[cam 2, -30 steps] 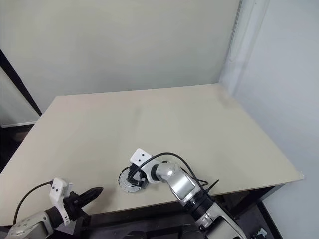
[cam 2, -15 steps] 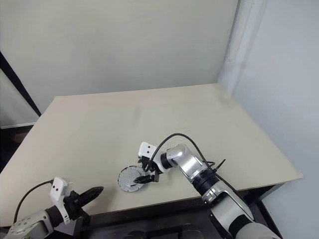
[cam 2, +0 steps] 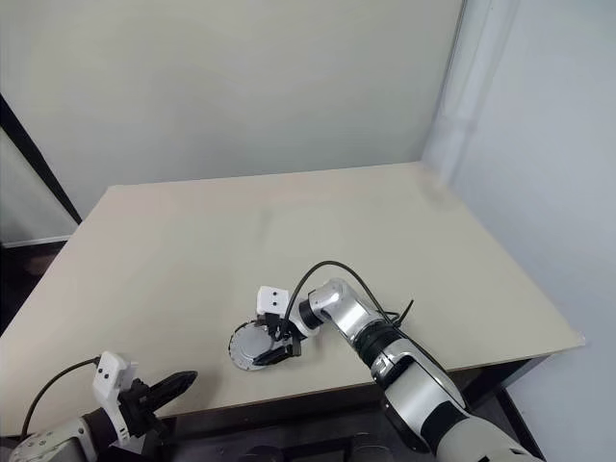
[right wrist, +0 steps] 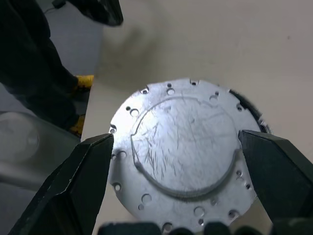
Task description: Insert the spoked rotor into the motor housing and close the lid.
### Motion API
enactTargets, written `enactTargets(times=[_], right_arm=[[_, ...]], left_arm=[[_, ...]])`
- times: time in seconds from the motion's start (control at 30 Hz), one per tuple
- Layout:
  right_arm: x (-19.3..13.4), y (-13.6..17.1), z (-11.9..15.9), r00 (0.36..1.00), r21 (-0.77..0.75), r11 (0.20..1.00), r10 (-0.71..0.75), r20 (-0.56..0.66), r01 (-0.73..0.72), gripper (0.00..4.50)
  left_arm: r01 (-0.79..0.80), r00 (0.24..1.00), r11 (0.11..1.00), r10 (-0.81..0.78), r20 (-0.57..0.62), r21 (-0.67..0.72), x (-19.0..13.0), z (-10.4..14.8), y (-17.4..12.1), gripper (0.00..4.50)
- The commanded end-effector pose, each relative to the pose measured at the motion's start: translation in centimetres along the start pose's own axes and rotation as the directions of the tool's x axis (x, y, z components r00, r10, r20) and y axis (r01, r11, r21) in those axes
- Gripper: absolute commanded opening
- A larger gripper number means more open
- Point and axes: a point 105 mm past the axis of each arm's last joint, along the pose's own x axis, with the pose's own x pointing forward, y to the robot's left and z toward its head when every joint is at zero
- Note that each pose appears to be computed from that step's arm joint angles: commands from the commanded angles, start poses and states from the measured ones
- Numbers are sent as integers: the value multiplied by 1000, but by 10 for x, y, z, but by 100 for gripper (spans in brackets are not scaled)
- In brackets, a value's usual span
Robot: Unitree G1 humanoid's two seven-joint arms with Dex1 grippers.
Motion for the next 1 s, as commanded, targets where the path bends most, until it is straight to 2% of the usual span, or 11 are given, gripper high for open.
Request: enactTargets(times=[0.03,0.07,0.2,0.47,1.0], right_arm=[[-4,-11,14,999,-47,998,-37,19,37,446],[-4,-11,14,999,-43,998,-44,19,45,446],[-4,-16,15,997,-17,997,-73,35,74,327],[-6,-22,23,989,62,991,-124,79,119,324],[7,-16,10,978,34,980,-191,-88,194,324]], left_arm=[[12,999,999,-14,32,51,-1,13,-2,0],[14,999,999,-15,32,52,-1,13,-2,0],[20,999,998,-22,34,54,2,14,-3,0],[33,999,998,-35,34,58,6,15,-3,0],[47,998,997,-49,40,57,12,16,-4,0]])
